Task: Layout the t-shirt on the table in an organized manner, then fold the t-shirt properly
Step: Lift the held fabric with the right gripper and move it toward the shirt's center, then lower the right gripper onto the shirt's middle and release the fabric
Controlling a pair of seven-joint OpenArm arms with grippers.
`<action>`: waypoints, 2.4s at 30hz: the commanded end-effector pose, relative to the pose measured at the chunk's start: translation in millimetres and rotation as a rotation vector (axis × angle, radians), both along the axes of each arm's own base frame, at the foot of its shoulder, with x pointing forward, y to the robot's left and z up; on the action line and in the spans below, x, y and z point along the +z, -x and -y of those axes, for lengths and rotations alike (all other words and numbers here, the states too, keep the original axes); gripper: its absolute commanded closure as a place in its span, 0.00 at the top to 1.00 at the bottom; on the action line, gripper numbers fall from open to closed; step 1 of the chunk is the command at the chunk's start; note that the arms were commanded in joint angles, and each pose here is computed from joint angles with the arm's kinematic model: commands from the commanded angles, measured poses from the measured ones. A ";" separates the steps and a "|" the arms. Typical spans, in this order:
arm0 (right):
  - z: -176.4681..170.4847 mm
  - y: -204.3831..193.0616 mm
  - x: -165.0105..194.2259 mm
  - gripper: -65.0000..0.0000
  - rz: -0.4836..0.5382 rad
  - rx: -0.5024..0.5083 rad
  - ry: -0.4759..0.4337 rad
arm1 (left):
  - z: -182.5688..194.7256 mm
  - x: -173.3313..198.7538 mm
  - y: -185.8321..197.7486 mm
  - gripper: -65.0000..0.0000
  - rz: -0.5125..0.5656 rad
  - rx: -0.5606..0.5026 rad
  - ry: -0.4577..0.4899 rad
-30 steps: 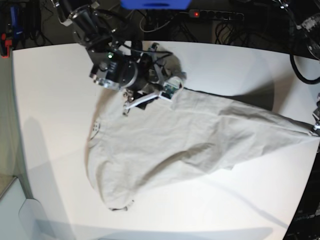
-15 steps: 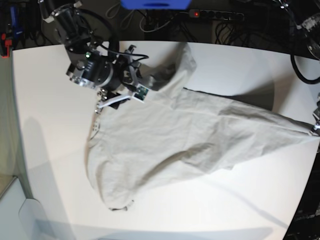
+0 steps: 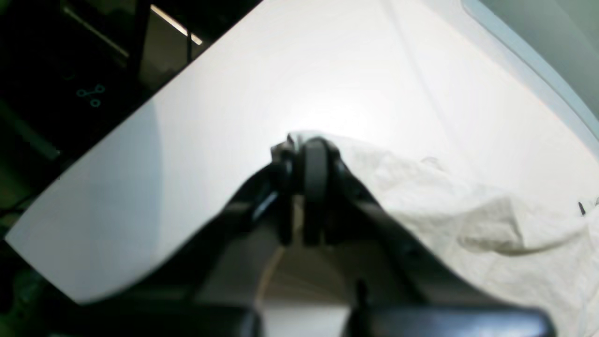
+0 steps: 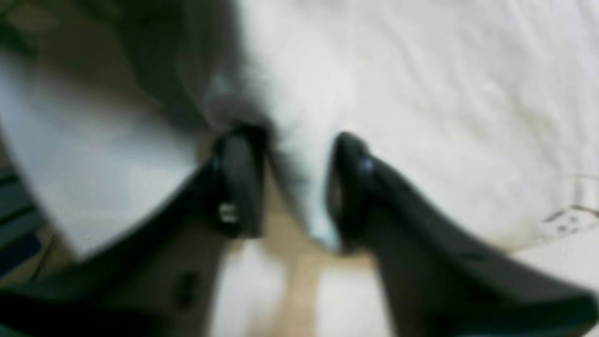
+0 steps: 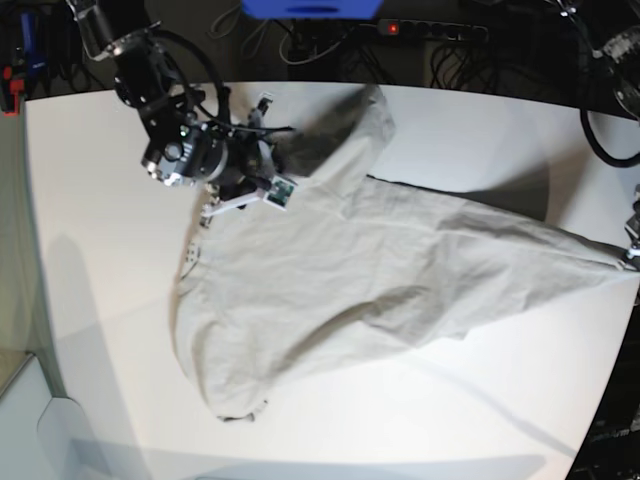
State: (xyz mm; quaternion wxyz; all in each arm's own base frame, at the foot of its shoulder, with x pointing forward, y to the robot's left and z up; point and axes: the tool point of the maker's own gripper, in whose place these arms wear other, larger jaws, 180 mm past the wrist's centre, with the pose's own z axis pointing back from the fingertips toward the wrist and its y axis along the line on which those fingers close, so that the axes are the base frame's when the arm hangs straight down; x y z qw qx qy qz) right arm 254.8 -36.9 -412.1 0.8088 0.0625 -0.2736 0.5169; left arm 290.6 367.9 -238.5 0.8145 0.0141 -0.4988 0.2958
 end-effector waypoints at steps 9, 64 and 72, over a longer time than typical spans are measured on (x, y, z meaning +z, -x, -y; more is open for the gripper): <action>-49.5 -67.2 69.8 0.01 0.206 0.151 0.054 | -1.5 9.7 -2.5 0.01 0.040 0.012 -0.012; -101.3 -85.2 111.8 0.55 0.539 0.283 0.189 | 0.8 -15.2 7.0 0.01 -0.012 0.026 0.032; -91.3 -111.1 135.2 0.56 0.550 0.112 0.116 | 3.4 -17.0 7.4 0.01 -0.009 0.028 0.042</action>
